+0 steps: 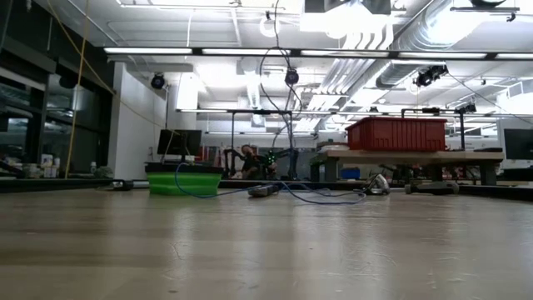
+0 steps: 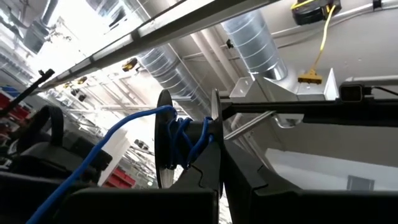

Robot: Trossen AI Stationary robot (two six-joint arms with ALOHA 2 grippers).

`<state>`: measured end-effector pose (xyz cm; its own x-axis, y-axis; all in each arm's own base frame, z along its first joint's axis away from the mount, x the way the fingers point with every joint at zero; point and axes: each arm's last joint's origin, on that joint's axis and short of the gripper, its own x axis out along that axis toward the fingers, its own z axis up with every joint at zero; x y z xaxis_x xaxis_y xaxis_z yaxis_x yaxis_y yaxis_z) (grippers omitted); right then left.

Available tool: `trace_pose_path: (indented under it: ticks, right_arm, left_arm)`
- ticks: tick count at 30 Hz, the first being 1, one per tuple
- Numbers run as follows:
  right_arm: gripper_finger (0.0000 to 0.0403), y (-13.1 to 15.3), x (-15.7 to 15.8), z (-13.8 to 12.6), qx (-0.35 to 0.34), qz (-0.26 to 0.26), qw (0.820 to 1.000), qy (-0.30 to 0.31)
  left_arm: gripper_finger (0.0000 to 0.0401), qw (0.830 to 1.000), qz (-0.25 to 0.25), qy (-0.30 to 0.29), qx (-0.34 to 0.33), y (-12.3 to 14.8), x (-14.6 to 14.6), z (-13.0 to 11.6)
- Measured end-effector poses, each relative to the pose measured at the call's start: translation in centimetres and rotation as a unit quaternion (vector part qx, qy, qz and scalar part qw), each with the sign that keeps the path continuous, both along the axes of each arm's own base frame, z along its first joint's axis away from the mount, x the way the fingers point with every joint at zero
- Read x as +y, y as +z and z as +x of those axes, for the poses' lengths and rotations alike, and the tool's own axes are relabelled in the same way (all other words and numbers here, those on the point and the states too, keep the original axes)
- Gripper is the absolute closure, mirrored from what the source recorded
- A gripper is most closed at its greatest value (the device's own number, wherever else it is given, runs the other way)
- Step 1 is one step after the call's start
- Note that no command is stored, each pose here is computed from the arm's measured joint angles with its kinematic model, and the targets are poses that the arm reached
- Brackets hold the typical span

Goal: Coil cords
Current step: Coil the blue wire onto the spool

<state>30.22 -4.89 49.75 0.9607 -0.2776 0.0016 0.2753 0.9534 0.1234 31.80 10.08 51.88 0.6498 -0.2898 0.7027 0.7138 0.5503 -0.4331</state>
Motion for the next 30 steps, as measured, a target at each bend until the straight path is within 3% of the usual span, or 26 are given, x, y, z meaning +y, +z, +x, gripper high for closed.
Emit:
trace_pose_path:
  ticks: [18, 26, 30]
  right_arm:
    - [0.0268, -2.7, -0.6, 3.3, 0.073, -0.077, 0.994, -0.028]
    - [0.037, -2.0, -0.4, 2.5, 0.067, -0.089, 0.993, -0.047]
    - [0.0399, -1.6, -0.3, 1.9, 0.063, -0.097, 0.992, -0.047]
  left_arm:
    - [0.0401, 1.0, -0.003, 0.001, -0.005, 0.2, -0.2, -0.2]
    - [0.0401, 1.0, -0.005, 0.009, -0.008, 0.3, -0.1, -0.3]
    - [0.0401, 1.0, -0.004, 0.012, -0.01, 0.3, -0.1, -0.3]
